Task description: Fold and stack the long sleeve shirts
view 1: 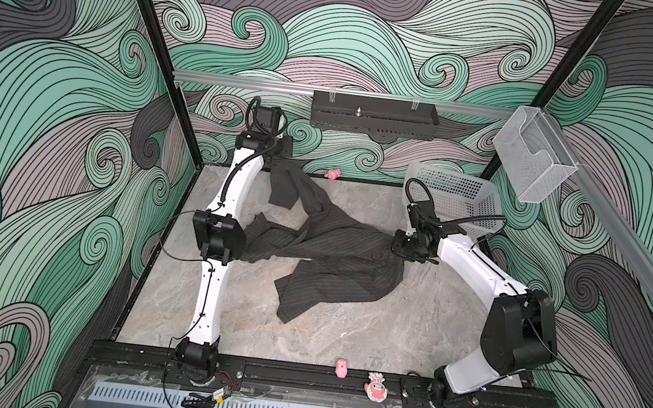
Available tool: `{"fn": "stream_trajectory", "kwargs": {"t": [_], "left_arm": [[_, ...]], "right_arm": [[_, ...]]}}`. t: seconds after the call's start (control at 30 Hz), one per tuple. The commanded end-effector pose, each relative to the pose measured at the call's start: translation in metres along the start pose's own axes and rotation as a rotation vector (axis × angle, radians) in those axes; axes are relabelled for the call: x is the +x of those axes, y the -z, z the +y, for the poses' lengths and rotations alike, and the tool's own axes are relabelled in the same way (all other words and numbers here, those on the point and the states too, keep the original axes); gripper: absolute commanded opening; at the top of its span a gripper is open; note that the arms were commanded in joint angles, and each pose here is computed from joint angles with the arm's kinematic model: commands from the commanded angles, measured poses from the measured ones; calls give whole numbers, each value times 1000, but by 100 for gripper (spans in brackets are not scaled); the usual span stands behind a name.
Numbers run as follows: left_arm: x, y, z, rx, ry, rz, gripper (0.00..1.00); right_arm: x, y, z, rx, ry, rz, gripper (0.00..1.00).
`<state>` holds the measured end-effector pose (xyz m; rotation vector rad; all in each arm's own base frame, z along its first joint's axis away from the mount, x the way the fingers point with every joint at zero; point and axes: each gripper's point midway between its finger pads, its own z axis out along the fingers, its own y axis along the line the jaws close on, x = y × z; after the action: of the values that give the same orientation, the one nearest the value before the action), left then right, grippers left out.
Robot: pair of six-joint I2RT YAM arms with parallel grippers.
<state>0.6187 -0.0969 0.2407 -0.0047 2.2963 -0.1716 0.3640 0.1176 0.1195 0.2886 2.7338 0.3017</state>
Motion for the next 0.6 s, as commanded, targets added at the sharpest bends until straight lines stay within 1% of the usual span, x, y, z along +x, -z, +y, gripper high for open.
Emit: {"fn": "stream_trajectory", "kwargs": {"t": [0.0,0.07,0.13,0.2,0.33,0.37,0.5,0.57], "left_arm": [[13,44,5,-45,-16,73,64],[33,69,15,-85,-20,123,64],[65,92,12,-59,-25,196,62],[113,112,2,-7,-31,285,62],[186,131,-31,92,-126,390,65],[198,132,-37,97,-145,413,67],[239,123,-52,90,-217,519,71],[255,120,-55,72,-237,600,72]], "right_arm": [[-7,16,6,-18,-6,-29,25],[-7,15,6,-20,-8,-25,25],[-7,14,7,-23,-8,-22,25],[-7,11,7,-21,-8,-13,25],[-5,2,8,-23,-5,10,25],[-5,1,8,-21,-5,14,27],[0,-6,4,-10,-14,32,45],[5,-10,1,1,-19,45,50]]}}
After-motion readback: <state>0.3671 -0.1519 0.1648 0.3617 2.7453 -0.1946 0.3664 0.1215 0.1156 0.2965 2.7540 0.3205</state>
